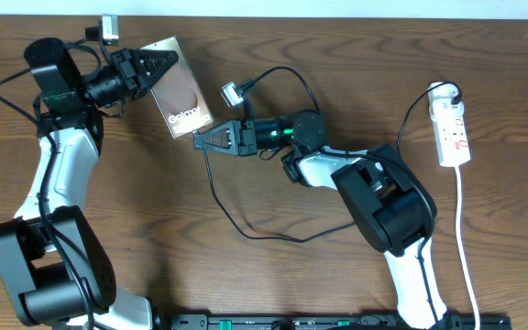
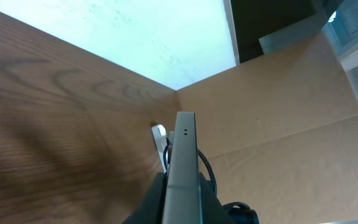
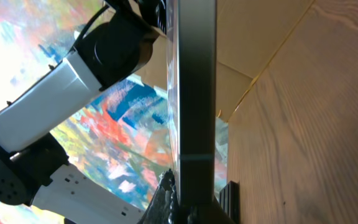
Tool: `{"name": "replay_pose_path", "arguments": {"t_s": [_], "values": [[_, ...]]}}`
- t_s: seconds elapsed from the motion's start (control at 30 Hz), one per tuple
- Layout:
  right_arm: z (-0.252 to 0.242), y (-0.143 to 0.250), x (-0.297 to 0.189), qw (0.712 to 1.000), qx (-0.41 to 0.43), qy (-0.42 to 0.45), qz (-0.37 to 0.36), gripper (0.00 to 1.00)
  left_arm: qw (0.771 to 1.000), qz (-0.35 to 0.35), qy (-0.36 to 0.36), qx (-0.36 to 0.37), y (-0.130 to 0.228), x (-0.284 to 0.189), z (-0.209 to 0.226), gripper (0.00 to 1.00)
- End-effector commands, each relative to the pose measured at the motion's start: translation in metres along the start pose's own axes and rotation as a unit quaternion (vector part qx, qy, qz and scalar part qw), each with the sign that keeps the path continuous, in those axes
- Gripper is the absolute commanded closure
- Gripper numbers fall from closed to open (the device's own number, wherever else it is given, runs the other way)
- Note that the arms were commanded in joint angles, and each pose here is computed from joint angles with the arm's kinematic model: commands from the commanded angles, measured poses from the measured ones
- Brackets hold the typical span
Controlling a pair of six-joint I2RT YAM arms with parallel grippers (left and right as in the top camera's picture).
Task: Plug charger to phone and switch on socket
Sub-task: 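Push the connector into the phone's bottom port with the right gripper, then open the right gripper and withdraw it to the right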
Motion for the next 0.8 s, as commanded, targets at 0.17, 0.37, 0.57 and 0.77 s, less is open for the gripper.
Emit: {"name": "replay_pose_path", "arguments": {"t_s": [0.17, 0.37, 0.57, 0.77], "values": [[0.000, -0.027, -0.013, 0.997, -0.009, 0.014, -0.074, 0.09, 0.998, 0.043, 0.030, 0.018, 0.008, 0.002, -0.017, 0.93], [0.000, -0.025, -0.014, 0.998, -0.008, 0.014, -0.064, 0.01, 0.999, 0.026, 0.025, 0.015, -0.001, -0.014, -0.013, 0.92], [-0.011, -0.039, -0.043, 0.995, -0.040, 0.046, -0.083, 0.01, 0.998, 0.043, 0.043, 0.014, -0.001, -0.035, -0.014, 0.93], [-0.036, -0.049, -0.092, 0.989, -0.061, 0.110, -0.072, 0.01, 0.998, 0.048, 0.049, 0.014, -0.002, -0.045, -0.014, 0.93]]}}
Point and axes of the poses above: each gripper's point midway between its finger pads, its own x axis out along the fingers, its own z axis along the line the jaws close on, y = z × x, the point moved 6 cm from there along -x, back along the fingers, and after that the axes turned 8 degrees about -x, right-handed, at the moved point
